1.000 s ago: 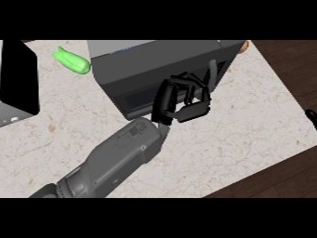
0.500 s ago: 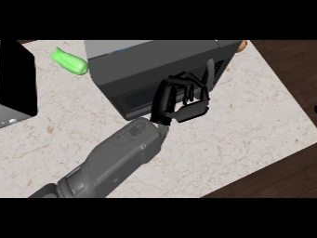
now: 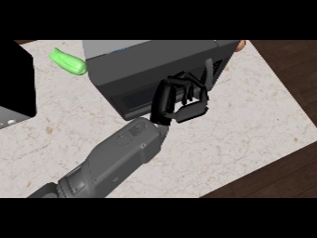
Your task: Pick up the milk, place it into the microwave and close the microwave
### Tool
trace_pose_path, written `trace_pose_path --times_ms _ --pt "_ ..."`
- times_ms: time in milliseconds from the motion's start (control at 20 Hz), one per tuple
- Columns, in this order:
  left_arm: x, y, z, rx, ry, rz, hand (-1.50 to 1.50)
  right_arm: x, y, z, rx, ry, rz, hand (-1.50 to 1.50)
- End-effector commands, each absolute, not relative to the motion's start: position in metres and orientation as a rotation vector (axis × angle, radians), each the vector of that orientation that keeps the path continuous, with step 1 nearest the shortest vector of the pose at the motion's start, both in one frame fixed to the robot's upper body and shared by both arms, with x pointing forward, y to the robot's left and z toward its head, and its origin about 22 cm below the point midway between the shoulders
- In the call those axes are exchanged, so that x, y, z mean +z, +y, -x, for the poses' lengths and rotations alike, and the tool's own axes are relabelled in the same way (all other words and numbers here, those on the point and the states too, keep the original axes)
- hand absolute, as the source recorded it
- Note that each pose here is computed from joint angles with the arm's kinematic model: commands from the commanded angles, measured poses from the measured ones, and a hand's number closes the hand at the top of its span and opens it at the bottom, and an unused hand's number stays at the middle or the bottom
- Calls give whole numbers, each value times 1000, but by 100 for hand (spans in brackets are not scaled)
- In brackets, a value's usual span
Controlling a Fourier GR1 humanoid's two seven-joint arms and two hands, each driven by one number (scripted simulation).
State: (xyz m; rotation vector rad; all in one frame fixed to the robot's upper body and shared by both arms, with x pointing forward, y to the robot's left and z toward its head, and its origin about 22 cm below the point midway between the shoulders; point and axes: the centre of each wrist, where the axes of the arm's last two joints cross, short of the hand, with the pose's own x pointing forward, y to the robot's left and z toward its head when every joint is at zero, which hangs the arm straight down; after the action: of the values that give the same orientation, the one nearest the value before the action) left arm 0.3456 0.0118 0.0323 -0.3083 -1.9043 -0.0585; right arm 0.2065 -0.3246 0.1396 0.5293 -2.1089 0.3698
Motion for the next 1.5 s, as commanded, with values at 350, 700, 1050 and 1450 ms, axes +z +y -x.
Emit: trace_pose_path --times_ms 350,700,1050,1450 --pt "41 15 -364 -33 -1895 270 150 149 -324 -209 408 -2097 -614 -150" --pt "39 14 -364 -31 -1902 269 150 154 -322 -209 448 -2065 -675 -150" --pt "40 13 -364 -30 -1904 273 150 159 -331 -211 440 -2068 -679 -150" --pt "39 14 -366 -11 -1901 267 150 166 -334 -211 491 -2049 -692 -150"
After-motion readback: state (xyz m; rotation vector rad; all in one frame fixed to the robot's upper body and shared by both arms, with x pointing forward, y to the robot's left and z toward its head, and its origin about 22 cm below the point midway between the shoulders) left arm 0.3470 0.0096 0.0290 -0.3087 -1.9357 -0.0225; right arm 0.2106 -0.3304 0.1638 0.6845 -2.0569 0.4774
